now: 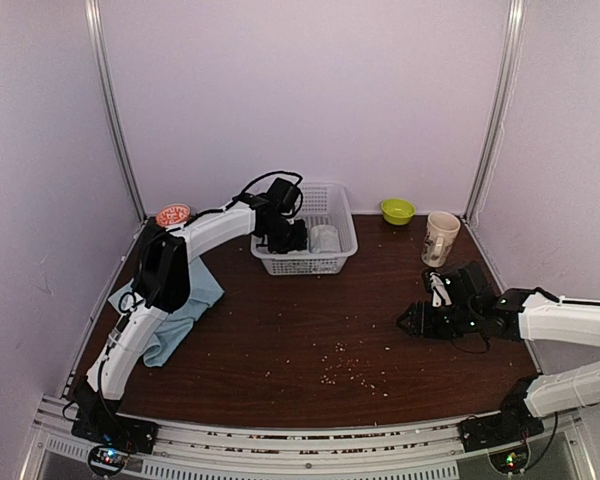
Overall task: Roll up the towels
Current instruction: Place the towel in the bin.
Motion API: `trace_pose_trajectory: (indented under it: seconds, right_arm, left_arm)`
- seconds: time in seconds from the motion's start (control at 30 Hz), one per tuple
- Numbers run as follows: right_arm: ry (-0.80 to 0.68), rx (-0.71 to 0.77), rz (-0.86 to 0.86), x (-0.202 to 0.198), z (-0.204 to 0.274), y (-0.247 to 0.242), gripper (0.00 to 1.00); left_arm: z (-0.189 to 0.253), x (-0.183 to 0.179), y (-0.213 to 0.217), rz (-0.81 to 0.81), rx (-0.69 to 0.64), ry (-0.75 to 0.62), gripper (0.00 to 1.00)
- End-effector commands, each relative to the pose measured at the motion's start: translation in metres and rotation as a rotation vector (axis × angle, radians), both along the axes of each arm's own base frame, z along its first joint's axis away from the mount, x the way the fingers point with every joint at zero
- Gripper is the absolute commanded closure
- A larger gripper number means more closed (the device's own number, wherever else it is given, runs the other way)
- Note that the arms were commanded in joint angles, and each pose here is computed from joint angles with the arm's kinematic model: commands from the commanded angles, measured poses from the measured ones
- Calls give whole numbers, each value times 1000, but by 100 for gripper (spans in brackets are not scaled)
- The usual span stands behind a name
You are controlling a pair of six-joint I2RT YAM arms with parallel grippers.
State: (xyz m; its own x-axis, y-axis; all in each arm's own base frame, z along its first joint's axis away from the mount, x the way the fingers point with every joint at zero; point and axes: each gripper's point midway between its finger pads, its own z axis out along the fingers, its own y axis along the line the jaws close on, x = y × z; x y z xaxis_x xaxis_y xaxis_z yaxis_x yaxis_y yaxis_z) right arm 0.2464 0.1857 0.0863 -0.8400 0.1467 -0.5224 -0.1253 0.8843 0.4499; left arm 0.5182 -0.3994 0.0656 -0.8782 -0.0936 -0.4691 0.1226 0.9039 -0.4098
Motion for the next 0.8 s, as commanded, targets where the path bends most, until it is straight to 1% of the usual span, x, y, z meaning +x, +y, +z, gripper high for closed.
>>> trace_pose_trajectory:
  seconds: [0.0, 0.23, 0.37, 0.7, 0.77]
  right_arm:
    - [-21, 4, 6, 6, 4, 1, 43]
    - [-18, 5, 3, 5, 3, 0, 43]
    - [-19, 6, 3, 5, 3, -1, 42]
    - [-20, 12, 3, 6, 4, 0, 42]
    - [-21, 15, 3, 6, 5, 1, 42]
  left_arm:
    - [5, 5, -8, -20, -34, -20, 75]
    - [4, 4, -7, -23, -35, -12, 68]
    - [5, 3, -5, -21, -33, -7, 60]
    - [25, 0, -1, -26, -35, -30, 36]
    - [34, -1, 0, -30, -39, -42, 27]
